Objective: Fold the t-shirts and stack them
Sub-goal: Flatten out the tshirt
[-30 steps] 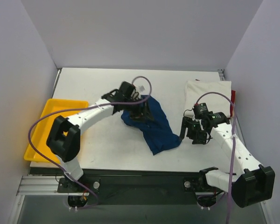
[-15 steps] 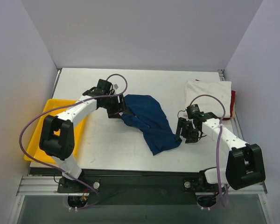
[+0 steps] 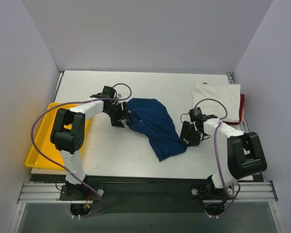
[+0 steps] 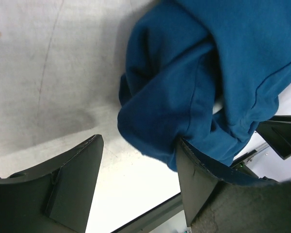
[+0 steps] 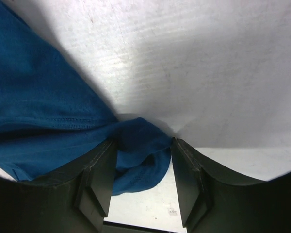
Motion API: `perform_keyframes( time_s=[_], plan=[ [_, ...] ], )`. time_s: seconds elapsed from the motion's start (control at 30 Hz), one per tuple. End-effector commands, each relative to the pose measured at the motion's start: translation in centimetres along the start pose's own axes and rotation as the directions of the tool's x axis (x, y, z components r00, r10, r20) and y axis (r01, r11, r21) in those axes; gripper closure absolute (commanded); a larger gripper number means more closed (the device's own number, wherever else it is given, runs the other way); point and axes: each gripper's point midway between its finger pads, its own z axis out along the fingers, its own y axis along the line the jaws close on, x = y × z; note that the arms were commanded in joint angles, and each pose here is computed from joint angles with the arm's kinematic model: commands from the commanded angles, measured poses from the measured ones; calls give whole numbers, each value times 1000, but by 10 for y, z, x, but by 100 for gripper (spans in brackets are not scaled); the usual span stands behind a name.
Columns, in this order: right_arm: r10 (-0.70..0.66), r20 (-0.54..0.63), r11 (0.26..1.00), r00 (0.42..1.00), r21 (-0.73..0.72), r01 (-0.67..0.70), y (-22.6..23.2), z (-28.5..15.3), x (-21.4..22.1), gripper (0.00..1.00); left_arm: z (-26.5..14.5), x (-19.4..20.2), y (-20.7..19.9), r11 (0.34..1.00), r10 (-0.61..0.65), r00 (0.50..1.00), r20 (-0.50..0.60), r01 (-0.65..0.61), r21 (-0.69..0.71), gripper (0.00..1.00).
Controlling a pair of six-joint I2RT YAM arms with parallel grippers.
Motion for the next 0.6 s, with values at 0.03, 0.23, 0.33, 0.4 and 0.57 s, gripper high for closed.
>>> perform_keyframes(
  time_s=[0.03,0.23,0.33,0.4,0.57],
  plan=[
    [16,-2,1000,1000,1,-16,4,1,-5,54,0,-33,-21,993,46,997,55,-52,104,30],
    [18,-34,1000,999,-20,-18,12,3,-4,98,0,-54,-37,979,22,995,100,-41,197,77],
    [5,2,1000,1000,-31,-5,22,-10,-18,100,-9,-68,-49,968,13,990,140,-47,246,96],
    [-5,37,1000,999,-26,6,25,-26,-30,100,-19,-79,-61,956,6,986,168,-55,288,100],
    [-30,200,998,979,-56,42,55,-95,-86,100,-87,-128,-104,913,2,928,372,-154,379,100]
  ],
)
